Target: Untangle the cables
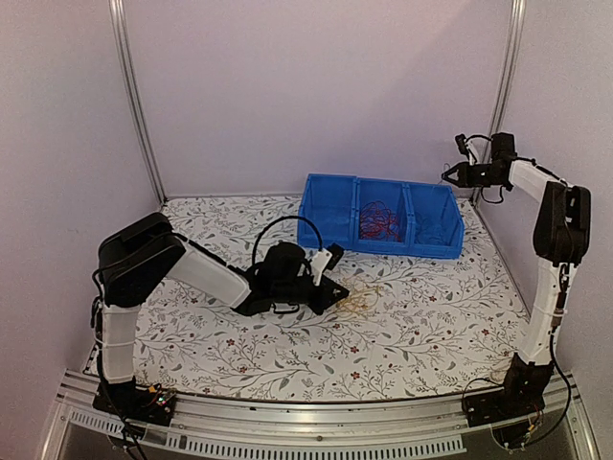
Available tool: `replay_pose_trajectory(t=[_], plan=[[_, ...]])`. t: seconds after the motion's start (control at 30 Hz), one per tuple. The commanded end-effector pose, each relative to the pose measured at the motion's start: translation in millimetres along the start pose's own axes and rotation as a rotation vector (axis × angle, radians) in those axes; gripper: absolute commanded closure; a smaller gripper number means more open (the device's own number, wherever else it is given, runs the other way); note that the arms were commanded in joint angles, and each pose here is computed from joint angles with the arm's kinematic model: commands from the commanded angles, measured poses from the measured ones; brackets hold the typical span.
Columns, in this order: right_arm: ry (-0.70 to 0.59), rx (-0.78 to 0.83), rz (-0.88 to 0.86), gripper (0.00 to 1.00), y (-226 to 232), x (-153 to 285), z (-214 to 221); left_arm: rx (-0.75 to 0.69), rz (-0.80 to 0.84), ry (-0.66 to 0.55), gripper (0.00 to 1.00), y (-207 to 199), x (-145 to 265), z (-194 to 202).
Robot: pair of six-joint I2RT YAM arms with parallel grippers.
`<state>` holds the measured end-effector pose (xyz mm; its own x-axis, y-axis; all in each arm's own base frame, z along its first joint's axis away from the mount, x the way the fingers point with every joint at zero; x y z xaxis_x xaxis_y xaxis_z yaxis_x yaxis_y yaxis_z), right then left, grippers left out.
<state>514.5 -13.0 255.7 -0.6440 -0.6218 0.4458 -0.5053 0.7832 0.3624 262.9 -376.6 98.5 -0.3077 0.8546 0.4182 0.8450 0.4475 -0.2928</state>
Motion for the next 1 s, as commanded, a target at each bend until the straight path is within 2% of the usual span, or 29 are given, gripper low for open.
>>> replay_pose_trajectory(t=[0.0, 0.13, 0.33, 0.37, 0.4, 0.47, 0.57, 0.7, 0.8, 0.97], plan=[[0.142, 0.016, 0.11, 1.0, 2, -19, 25, -0.011, 0.04, -0.051, 1.0, -13, 11, -14], [0.198, -0.001, 0.17, 0.91, -3, -20, 33, -0.025, 0.053, -0.07, 1.0, -17, 17, -20], [0.246, 0.026, 0.229, 0.83, 3, -6, 38, -0.053, 0.065, -0.111, 1.0, -22, 25, -37], [0.25, 0.034, 0.232, 0.79, 5, -3, 37, -0.054, 0.066, -0.116, 1.0, -23, 25, -39], [0.254, 0.038, 0.232, 0.69, 7, -1, 37, -0.057, 0.068, -0.119, 1.0, -24, 25, -40], [0.265, 0.045, 0.221, 0.6, 11, 3, 36, -0.057, 0.072, -0.126, 1.0, -25, 26, -44], [0.263, 0.056, 0.2, 0.58, 23, 15, 32, -0.06, 0.081, -0.143, 1.0, -28, 28, -55], [0.162, 0.147, 0.031, 0.55, 62, 40, 34, -0.052, 0.093, -0.18, 1.0, -35, 35, -78], [0.081, 0.264, -0.115, 0.45, 103, 62, 42, -0.057, 0.116, -0.23, 1.0, -44, 48, -100], [0.081, 0.315, -0.331, 0.35, 149, 68, 73, -0.102, 0.121, -0.353, 1.0, -61, 77, -151]])
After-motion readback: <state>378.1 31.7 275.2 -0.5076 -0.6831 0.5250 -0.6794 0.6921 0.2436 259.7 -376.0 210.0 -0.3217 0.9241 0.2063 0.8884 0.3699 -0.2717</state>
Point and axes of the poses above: each gripper's point midway between its finger pads, its own x axis back along the fingers, its own y axis along the line the jaws close on, z = x × y, the point moved 10 cm from there along x, back along the fingers, and after that the axes turned 3 degrees about -x, right-handed, at the moved point
